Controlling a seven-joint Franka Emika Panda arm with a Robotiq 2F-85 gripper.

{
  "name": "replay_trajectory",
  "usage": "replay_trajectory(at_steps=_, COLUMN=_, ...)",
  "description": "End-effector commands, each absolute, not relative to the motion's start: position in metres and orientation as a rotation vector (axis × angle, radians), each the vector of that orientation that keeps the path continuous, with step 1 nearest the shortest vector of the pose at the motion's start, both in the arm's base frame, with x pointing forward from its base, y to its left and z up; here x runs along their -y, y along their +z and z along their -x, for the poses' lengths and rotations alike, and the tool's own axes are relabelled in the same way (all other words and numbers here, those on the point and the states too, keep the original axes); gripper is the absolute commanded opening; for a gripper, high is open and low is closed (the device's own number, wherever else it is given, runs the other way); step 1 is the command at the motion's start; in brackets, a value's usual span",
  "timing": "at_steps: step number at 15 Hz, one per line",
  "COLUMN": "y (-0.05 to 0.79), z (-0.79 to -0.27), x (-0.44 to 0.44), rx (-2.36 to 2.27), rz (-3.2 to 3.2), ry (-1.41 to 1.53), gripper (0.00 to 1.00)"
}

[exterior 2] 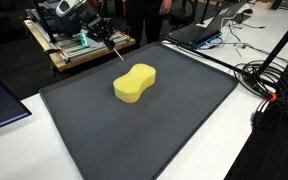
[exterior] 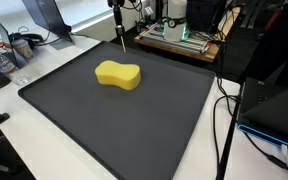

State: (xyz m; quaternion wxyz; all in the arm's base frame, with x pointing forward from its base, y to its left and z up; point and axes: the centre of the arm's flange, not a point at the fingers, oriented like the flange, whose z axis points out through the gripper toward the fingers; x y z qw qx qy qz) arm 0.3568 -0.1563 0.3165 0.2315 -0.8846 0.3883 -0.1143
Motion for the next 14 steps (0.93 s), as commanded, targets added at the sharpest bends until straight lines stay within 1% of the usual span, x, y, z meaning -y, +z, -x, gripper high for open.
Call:
replay_trajectory(at_steps=1, y=0.333, z=-0.321, x=0.124, rx=-1.113, rz=2.370, ry=-0.409, gripper=0.03)
replay_trajectory(at_steps=5, y=0.364, z=-0.334, x=0.103, rx=-1.052, rz=2.423, ry=-0.482, gripper=0.03)
replay_trajectory(at_steps=14, y=0.420, z=-0.358, x=0.006, rx=-0.665, rz=2.803, ry=-0.563, gripper=0.03)
